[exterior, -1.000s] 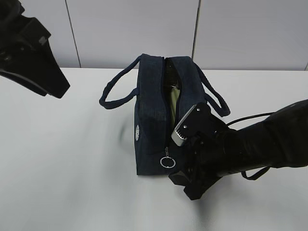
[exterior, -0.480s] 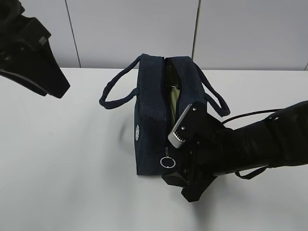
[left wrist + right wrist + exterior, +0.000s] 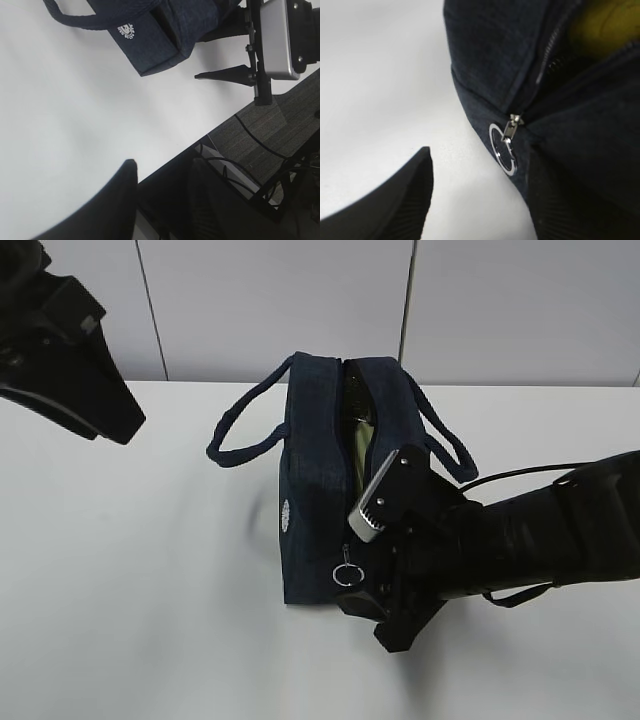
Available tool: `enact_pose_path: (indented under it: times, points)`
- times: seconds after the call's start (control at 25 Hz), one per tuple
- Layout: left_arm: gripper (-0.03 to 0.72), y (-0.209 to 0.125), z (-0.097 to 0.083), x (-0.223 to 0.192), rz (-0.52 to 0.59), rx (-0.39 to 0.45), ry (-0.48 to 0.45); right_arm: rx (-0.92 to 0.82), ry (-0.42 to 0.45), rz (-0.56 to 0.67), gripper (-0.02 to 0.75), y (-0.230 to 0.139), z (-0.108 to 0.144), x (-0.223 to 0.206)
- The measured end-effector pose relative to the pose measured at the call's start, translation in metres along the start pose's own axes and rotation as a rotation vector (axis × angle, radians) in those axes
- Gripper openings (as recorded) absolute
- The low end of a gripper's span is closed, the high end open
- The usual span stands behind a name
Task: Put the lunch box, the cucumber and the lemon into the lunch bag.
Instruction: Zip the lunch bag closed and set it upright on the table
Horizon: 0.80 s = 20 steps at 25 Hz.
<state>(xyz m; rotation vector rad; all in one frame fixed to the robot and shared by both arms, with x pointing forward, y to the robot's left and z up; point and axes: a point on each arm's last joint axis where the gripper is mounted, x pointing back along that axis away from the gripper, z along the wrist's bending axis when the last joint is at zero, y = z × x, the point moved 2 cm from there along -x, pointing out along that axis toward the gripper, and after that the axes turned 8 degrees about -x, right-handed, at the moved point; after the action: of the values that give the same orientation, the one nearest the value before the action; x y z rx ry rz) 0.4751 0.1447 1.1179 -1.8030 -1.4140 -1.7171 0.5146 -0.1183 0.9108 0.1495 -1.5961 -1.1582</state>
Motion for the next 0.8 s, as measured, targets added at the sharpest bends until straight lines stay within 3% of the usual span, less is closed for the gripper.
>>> enact_pose_path:
  times: [0.8]
  points:
    - [0.237,0.0,-0.0002,0.0,0.0,0.001,-0.002,-0.019,0.005,0.005,0.447,-0.0007,-0.0032,-0.0087]
